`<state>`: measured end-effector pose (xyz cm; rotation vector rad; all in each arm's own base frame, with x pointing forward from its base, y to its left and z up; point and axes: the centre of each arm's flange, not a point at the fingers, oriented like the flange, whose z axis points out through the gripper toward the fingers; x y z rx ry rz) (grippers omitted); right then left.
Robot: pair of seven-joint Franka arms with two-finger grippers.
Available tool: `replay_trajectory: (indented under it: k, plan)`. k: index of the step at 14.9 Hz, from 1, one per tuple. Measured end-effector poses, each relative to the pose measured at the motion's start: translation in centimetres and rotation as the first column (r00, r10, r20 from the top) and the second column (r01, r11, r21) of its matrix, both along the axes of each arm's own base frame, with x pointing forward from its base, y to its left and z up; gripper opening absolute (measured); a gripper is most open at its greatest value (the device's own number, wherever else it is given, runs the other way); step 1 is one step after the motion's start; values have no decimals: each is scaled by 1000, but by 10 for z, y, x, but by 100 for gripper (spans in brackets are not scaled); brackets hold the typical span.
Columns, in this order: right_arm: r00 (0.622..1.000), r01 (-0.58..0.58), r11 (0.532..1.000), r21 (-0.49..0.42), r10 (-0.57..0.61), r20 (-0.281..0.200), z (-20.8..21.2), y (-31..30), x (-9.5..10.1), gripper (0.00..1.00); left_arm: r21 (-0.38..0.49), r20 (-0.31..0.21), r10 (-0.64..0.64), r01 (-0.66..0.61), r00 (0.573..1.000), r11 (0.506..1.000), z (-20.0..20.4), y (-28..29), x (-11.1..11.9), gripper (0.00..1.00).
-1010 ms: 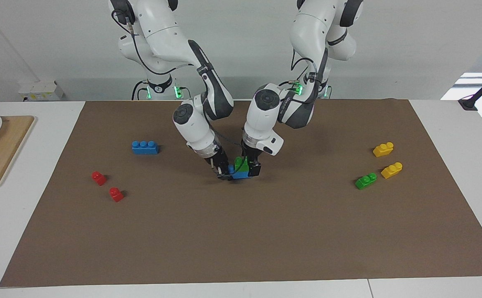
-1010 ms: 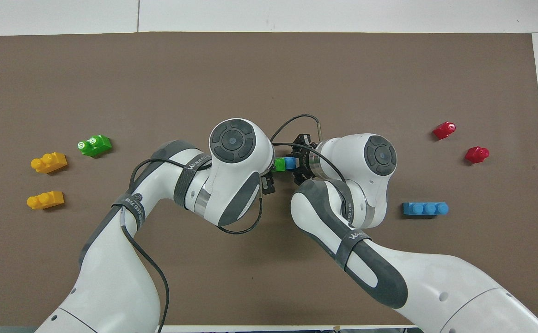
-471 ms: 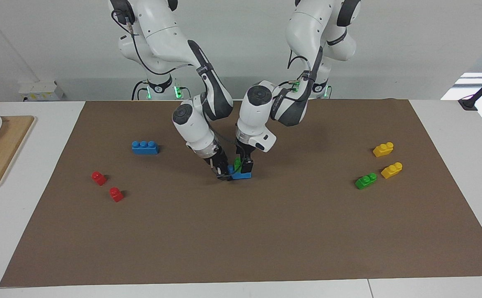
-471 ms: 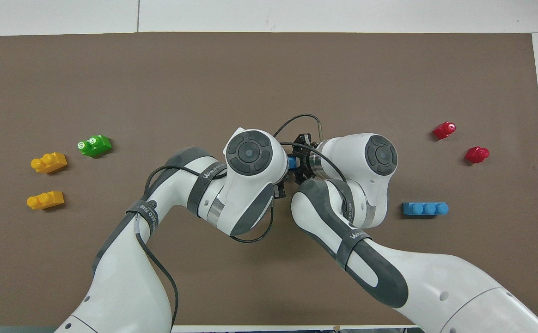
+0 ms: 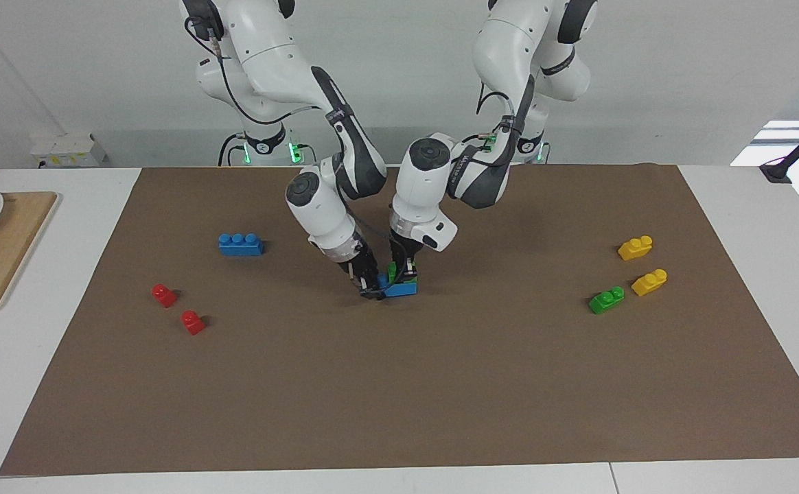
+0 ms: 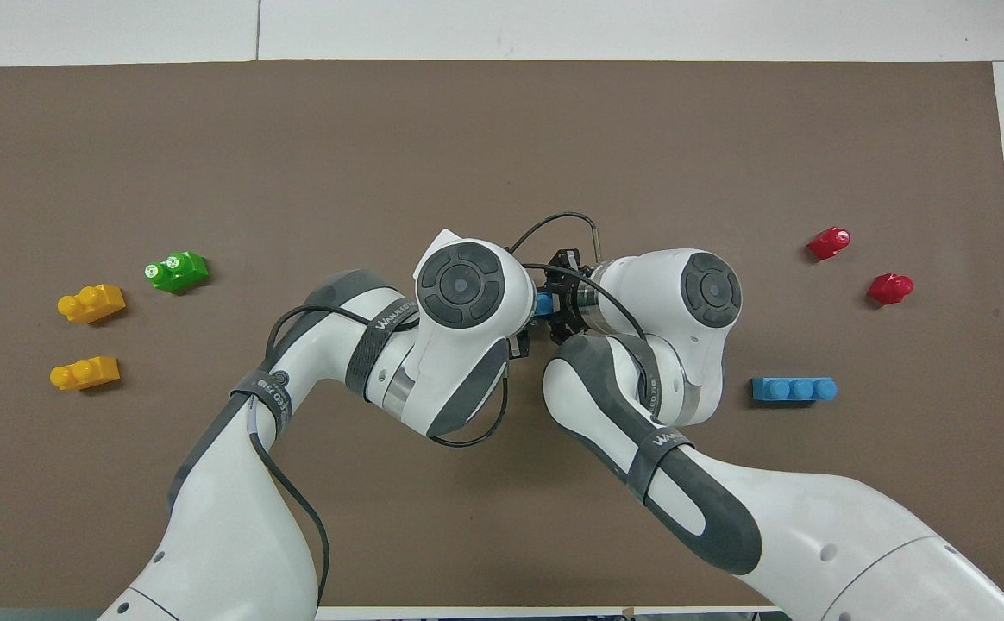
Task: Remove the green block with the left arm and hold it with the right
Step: 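Pull the green block away from the blue block with the left gripper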
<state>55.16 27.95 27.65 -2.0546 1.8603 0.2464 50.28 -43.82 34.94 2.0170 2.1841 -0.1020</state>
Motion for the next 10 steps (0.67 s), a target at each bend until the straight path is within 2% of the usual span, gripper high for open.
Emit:
replay_trajectory:
  k: [5, 10]
  plan:
    - [1000, 0, 1000, 0, 0, 0, 0, 0, 0, 36, 0, 6, -4, 4, 1000, 1000, 5, 0, -1, 35]
    - [1000, 0, 1000, 0, 0, 1, 0, 0, 0, 36, -6, 18, -3, 4, 1000, 1000, 55, 17, -1, 35]
